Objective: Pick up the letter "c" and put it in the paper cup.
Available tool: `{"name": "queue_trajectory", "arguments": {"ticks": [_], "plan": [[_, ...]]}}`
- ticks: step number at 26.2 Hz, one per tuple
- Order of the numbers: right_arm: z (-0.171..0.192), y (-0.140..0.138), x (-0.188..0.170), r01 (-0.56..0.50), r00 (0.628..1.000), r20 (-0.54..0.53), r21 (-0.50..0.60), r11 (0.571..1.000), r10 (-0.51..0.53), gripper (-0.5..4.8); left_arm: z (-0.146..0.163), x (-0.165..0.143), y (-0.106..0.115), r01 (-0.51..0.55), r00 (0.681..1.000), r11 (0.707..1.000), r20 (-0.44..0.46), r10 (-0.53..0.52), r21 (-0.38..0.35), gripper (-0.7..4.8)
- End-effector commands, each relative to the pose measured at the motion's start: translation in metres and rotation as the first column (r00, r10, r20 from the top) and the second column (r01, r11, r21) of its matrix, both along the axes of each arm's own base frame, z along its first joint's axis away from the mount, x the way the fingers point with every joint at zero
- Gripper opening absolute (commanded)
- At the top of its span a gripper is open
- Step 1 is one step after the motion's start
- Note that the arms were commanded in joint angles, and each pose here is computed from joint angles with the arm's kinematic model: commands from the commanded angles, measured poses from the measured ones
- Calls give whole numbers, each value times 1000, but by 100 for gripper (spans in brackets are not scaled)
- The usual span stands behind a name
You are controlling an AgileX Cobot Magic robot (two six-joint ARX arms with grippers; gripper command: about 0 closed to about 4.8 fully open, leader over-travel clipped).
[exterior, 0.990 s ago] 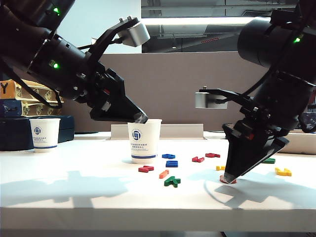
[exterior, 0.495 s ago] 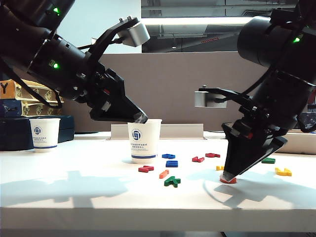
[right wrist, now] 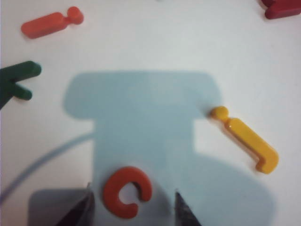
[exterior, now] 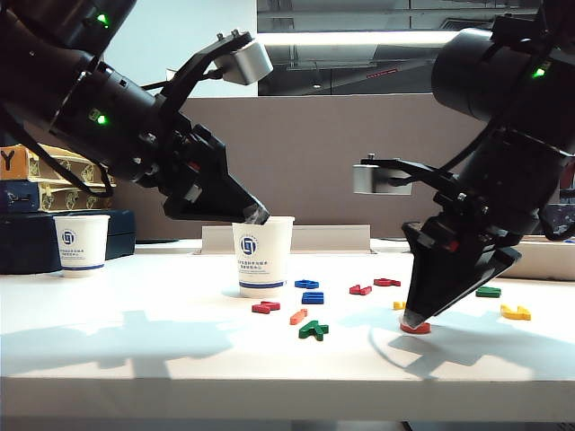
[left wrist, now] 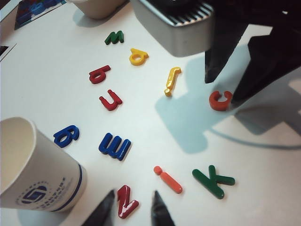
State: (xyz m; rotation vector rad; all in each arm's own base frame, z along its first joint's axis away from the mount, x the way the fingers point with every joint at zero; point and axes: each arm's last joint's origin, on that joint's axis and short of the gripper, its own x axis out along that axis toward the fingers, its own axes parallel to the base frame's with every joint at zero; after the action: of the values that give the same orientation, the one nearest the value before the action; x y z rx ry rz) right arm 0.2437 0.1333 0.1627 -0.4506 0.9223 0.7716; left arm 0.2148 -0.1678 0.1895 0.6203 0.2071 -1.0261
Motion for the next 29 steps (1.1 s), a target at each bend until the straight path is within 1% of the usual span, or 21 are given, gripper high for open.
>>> {"name": "queue_trajectory", "arguments": {"ticks": [1,6,12,14,16,17,23,26,29], "plan": [[0,1,1,-2,1000,7,10,1000,2,216,3,1,-1,-1,1000,1000,9,1,-10,93],[-8,2,3,8,1000,-22,2,1000,-8,217,3,1,-1,-2,1000,1000,10,2,-10,93],[-8,2,3,8,1000,-21,2,1000,-8,206,3,1,-1,-1,1000,1000,9,1,-10,93],[-8,2,3,8,1000,-20,2,1000,-8,188,3,1,-1,-2,1000,1000,10,2,-10,93],[-8,2,3,8,1000,-20,2,1000,-8,154,3,1,-1,-2,1000,1000,10,2,-10,94],[-8,2,3,8,1000,-20,2,1000,-8,145,3,1,-1,-2,1000,1000,10,2,-10,93],[-8,2,3,8,1000,-20,2,1000,-8,142,3,1,-1,-2,1000,1000,10,2,-10,93],[-8,2,3,8,1000,-20,2,1000,-8,106,3,1,-1,-2,1000,1000,10,2,-10,93],[-8,2,3,8,1000,-20,2,1000,-8,106,3,1,-1,-2,1000,1000,10,2,-10,93]]}}
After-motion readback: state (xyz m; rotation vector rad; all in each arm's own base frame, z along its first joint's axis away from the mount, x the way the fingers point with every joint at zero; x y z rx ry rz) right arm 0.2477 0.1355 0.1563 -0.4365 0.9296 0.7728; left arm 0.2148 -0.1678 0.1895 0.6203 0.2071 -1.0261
